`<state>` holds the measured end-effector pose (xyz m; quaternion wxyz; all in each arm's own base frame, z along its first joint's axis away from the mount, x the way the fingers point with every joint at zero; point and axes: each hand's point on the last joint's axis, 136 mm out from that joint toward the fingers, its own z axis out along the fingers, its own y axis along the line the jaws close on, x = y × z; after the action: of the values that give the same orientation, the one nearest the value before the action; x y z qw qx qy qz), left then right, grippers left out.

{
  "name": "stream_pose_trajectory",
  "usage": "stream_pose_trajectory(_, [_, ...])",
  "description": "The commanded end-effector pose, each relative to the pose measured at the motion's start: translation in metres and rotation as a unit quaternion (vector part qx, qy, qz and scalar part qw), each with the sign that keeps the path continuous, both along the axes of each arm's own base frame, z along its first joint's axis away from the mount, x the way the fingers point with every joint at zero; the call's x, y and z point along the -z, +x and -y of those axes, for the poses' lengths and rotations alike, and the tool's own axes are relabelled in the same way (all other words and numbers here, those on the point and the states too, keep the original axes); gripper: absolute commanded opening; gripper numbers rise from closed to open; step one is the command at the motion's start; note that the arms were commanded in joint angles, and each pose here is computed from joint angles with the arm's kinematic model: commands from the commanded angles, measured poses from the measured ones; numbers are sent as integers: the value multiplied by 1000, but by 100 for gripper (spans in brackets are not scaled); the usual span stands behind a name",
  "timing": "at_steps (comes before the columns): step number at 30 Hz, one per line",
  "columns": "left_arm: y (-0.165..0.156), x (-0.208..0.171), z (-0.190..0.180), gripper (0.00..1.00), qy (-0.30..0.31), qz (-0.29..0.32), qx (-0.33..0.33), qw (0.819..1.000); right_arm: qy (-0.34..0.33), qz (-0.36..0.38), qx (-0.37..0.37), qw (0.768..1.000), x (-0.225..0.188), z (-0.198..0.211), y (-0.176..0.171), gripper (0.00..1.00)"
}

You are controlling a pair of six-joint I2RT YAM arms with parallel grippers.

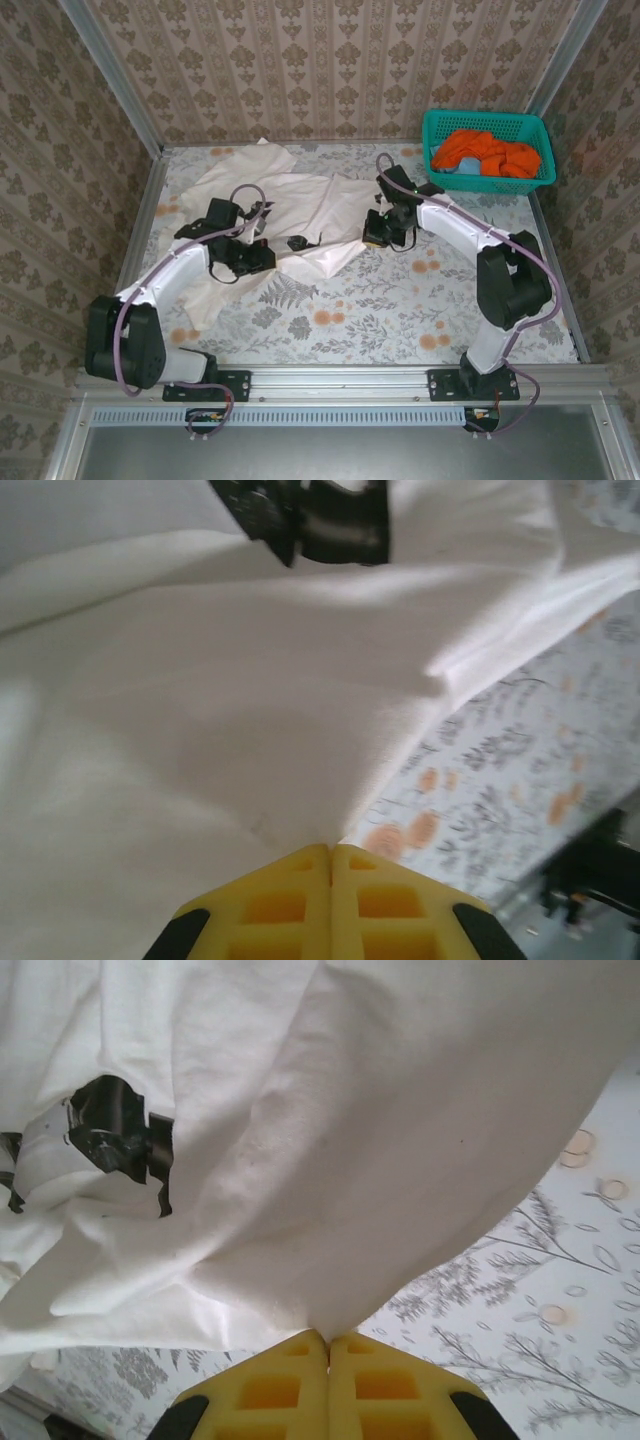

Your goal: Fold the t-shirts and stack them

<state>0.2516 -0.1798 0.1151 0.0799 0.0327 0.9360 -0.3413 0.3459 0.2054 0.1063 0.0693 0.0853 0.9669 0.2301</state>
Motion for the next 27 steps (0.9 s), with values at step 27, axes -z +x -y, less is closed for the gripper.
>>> stream_pose_trajectory(27, [-19,-5,19,5,-107,-140,3,984,288,-37,40,956,-103,-31,10,6])
